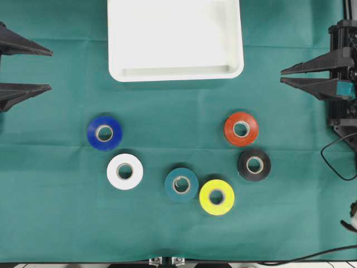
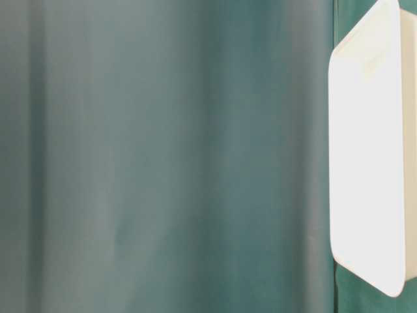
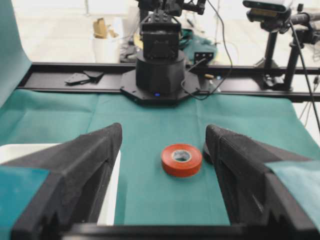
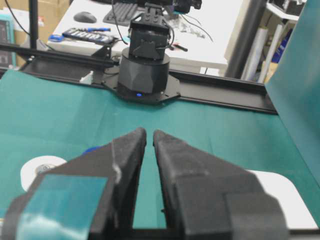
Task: Put the tape alternately from left to right into the white case.
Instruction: 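Move both grippers forward toward the blue and orange-red tape rolls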
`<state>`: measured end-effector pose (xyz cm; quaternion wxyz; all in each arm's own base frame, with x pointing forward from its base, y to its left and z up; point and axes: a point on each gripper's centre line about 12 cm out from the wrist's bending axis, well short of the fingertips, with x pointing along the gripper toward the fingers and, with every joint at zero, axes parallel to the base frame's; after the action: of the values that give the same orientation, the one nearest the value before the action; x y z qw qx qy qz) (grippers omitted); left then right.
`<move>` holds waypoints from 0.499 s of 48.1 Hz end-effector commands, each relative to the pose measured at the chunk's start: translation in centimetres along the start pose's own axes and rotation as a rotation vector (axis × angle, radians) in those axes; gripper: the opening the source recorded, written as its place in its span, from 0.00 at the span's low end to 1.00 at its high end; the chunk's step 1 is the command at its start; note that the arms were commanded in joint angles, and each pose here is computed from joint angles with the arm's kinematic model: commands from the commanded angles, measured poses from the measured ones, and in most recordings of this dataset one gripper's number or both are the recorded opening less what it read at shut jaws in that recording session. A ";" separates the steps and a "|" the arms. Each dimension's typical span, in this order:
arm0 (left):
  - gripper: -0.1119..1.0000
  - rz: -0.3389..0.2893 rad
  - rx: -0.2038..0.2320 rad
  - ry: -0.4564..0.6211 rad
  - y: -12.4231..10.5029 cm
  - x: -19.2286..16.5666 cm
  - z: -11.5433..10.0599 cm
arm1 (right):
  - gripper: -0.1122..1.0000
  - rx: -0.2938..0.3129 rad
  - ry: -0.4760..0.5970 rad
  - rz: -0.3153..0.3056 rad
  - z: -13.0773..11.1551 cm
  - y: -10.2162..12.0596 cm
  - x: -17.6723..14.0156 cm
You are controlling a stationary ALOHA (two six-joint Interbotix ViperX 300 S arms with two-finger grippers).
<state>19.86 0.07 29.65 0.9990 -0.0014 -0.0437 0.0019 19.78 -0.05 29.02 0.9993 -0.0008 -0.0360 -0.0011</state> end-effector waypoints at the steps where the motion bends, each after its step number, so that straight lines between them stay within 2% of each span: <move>1: 0.32 0.002 -0.024 0.020 0.0 0.0 -0.8 | 0.32 -0.002 -0.003 -0.006 0.2 -0.1 0.3; 3: 0.30 0.002 -0.028 0.028 0.0 0.0 -1.1 | 0.29 -0.004 0.009 -0.007 -0.2 -0.1 0.3; 6: 0.17 0.003 -0.030 0.031 0.0 -0.1 -1.2 | 0.18 -0.001 0.023 -0.015 -0.6 -0.3 0.4; 10: 0.07 0.002 -0.030 0.032 0.0 -0.1 -1.3 | 0.09 0.002 0.038 -0.015 -0.9 -0.3 0.6; 15: 0.01 0.002 -0.028 0.031 0.0 -0.1 -1.2 | 0.08 0.009 0.052 -0.015 -1.2 -0.3 0.9; 24: 0.01 0.002 -0.030 0.038 0.0 -0.1 -1.5 | 0.08 0.024 0.058 -0.017 -1.3 -0.4 1.0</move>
<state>19.80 0.09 28.57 0.9994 -0.0157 -0.0299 0.0033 20.64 -0.37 27.30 0.9999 0.0093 -0.0001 -0.0088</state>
